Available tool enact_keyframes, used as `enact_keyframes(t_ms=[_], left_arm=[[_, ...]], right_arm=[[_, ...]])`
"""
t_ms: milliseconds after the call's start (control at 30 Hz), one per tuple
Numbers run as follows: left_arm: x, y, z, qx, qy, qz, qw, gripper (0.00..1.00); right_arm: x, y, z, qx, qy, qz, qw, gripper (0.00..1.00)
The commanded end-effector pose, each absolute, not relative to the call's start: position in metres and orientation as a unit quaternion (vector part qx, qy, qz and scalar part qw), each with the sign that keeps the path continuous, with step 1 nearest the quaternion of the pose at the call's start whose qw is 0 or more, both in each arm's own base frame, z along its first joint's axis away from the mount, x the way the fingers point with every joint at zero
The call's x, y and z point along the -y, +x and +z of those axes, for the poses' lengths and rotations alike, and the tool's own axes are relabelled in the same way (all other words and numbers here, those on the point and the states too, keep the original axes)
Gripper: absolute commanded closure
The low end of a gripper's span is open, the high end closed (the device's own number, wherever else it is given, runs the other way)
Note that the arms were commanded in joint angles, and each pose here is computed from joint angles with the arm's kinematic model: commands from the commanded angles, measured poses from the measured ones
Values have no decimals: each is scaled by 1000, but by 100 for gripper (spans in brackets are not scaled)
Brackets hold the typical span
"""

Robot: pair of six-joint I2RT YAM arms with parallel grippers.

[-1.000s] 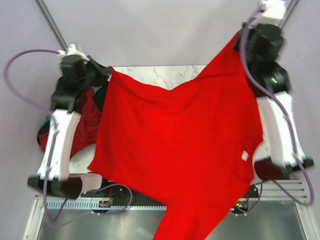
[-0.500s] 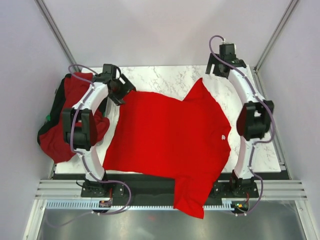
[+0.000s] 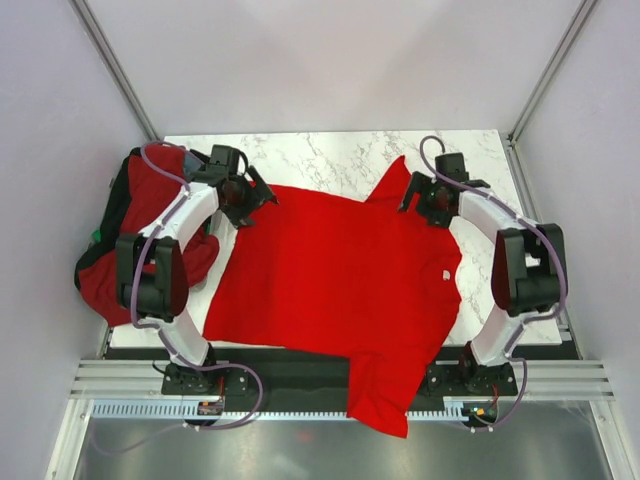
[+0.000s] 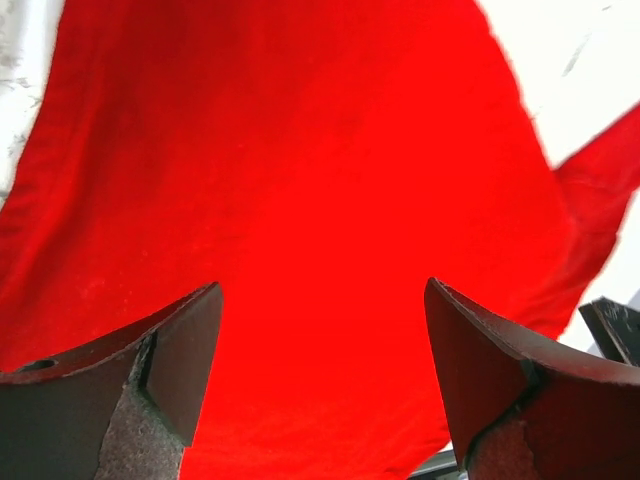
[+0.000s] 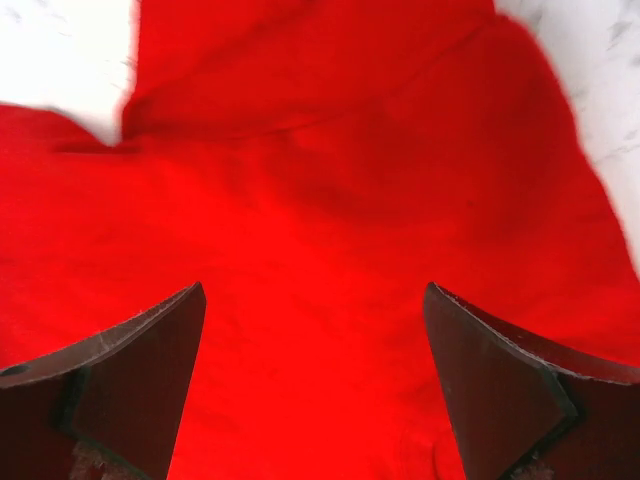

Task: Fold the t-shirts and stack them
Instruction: Flatten the tshirt out

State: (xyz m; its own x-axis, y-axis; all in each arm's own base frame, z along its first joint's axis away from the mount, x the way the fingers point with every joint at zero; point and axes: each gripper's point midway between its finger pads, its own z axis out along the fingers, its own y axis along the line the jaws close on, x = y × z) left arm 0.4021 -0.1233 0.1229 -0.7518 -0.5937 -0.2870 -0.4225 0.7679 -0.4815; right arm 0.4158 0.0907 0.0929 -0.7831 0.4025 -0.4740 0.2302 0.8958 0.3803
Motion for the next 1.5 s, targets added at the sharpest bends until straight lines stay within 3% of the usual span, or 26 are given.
enact_keyframes(t_ms=[0,400,600,633,833,1100,1333,1467], left_arm=[[128,410,104,-925,-248,-187,220,12],[148,457,28,-935,-261,-189,150,12],[159,462,28,-924,-290,-208,135,13],[160,464,32,-923,-290,-212,138,13],[165,435,42,-923,-291,-221,122,13],[152,401,111,-938,-192,-204,203,12],[130,358,123,-954,-131,-168,211,13],[114,341,134,-956,-101,-139,237,13]], right_arm=[[-100,432,79,-929,176,177,273,2],[-52,531,18,-933,217,123,258,4],[-40,591,9,-932,194,120,282,3],[-40,604,28,-929,188,119,297,3],[-45,609,66,-923,166,137,319,2],[-80,592,120,-907,141,183,353,8],[-117,607,127,-895,140,214,366,12],[-122,621,104,-896,153,204,363,18]])
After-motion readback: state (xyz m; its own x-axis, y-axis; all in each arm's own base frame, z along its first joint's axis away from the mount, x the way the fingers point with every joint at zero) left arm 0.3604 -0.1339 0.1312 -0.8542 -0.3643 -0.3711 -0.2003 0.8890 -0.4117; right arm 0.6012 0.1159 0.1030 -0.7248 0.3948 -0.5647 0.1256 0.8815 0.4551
